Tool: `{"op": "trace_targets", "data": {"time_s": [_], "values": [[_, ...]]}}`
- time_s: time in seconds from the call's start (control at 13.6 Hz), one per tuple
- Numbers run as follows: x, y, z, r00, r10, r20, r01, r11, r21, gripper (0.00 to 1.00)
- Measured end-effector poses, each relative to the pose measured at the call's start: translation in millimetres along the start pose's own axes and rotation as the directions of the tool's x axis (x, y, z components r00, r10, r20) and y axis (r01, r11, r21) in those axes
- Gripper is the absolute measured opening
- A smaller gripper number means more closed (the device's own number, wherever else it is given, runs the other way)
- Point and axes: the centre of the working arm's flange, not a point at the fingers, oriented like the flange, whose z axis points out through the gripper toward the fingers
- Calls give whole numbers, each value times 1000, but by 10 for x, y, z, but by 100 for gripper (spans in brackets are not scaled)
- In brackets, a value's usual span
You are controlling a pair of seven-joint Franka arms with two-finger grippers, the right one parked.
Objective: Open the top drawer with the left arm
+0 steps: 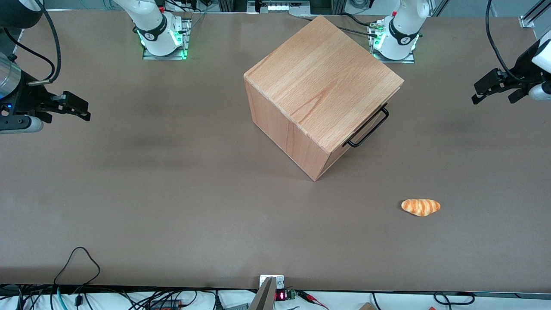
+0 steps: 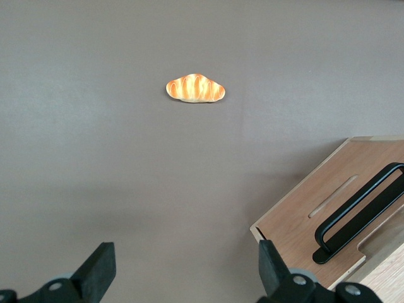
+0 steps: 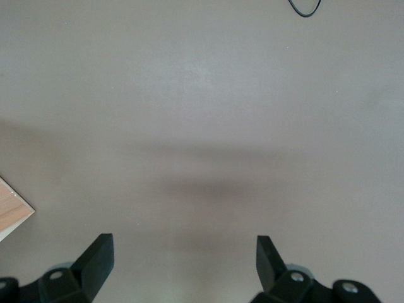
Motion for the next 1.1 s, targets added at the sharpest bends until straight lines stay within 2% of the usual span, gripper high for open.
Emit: {"op": "trace_targets", "data": {"time_s": [0.37,1.1], "values": [[46,0,-18,1000,1,12,-1,1000,-2,100],[90,5,-32,1000,4,13,-4,1000,-4,100]]}}
